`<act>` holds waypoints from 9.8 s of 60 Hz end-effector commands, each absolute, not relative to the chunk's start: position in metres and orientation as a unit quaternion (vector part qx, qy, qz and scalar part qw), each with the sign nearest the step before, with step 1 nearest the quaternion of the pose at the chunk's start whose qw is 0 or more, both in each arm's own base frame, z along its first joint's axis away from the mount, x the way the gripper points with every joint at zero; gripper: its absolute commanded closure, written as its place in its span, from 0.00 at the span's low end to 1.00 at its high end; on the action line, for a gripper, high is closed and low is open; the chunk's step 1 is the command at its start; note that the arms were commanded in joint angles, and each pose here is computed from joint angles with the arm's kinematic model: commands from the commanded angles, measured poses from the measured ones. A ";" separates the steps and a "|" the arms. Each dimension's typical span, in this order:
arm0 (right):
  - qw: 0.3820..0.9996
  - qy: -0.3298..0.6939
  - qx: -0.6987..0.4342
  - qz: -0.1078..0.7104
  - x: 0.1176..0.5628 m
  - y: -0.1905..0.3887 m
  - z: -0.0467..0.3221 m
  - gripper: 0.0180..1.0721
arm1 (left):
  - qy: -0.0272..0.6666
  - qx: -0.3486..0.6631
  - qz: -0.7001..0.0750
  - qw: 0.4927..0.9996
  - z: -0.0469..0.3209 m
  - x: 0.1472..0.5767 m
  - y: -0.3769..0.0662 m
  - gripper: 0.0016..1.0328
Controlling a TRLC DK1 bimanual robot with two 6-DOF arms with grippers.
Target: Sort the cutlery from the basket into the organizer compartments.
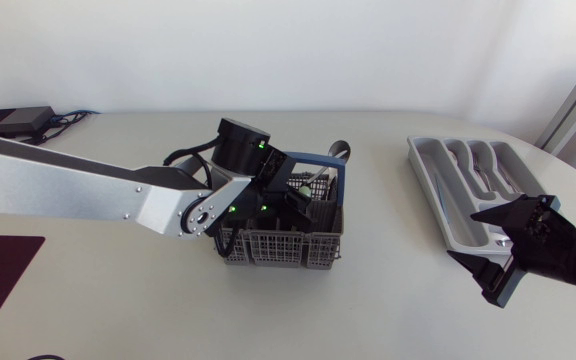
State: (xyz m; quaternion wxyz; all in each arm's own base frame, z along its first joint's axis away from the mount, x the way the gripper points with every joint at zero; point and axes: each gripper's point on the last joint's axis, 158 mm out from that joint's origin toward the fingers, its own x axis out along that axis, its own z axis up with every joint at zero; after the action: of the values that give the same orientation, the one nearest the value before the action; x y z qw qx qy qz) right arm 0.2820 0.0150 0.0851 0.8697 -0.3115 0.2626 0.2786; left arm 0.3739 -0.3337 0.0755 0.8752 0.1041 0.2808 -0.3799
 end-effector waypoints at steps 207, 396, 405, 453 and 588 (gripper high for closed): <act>0.765 0.200 -0.143 0.595 0.176 0.239 0.167 0.94 | 0.277 -0.075 -0.691 0.663 0.239 0.197 -0.367 0.81; 0.741 0.301 -0.594 0.082 0.330 -0.216 0.021 0.21 | 0.331 0.073 -0.321 0.884 0.167 0.322 -0.239 0.17; 0.789 0.291 -0.535 0.083 0.328 -0.203 0.060 0.19 | 0.336 0.076 -0.312 0.886 0.162 0.322 -0.229 0.17; 0.892 0.256 -0.251 0.275 0.347 0.075 0.109 0.24 | 0.400 0.113 -0.274 0.867 0.083 0.284 -0.167 0.49; 0.834 0.396 0.063 0.380 0.437 0.138 0.045 0.94 | 0.361 0.109 -0.294 0.878 0.023 0.358 -0.154 0.97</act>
State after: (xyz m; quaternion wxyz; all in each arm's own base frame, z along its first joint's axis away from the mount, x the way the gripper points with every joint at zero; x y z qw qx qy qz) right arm 0.4219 0.1399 0.0545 0.8378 0.0212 0.3817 0.3899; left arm 0.3453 -0.1437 0.0220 0.8779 0.1099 0.3691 -0.2845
